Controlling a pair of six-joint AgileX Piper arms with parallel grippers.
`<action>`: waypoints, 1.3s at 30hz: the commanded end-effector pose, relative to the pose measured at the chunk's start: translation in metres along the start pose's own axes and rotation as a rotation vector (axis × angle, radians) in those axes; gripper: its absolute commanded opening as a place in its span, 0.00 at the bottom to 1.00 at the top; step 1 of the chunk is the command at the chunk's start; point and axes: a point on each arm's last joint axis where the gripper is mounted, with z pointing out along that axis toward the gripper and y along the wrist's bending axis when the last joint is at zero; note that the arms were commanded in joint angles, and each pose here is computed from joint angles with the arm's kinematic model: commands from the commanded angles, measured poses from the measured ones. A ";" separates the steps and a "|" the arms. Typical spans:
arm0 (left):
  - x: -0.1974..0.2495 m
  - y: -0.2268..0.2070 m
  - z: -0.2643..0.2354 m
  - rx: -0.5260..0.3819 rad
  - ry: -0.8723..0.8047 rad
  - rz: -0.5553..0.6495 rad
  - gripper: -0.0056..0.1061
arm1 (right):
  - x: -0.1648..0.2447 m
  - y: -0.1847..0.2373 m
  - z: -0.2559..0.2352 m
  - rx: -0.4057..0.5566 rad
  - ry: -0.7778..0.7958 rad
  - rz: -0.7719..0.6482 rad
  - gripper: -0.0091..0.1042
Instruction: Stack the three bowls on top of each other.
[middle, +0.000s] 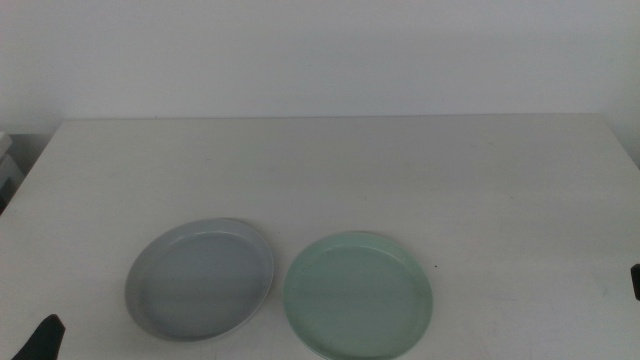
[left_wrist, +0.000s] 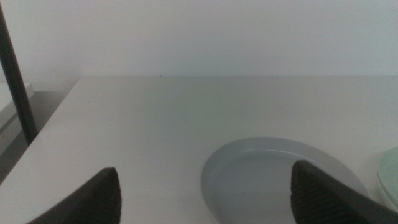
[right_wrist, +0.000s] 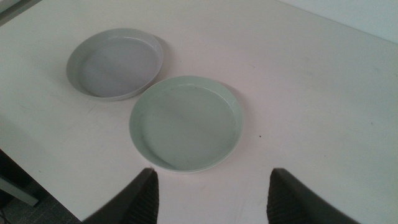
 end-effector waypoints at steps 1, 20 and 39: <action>-0.009 0.001 -0.002 -0.008 -0.096 0.012 0.99 | -0.010 0.000 -0.004 0.010 -0.074 -0.013 0.48; -0.131 -0.018 0.027 0.047 0.496 -0.112 0.99 | -0.010 0.000 -0.004 0.010 -0.074 -0.013 0.48; -0.158 -0.014 0.086 0.032 0.757 -0.096 0.99 | -0.010 0.000 -0.004 0.010 -0.074 -0.013 0.48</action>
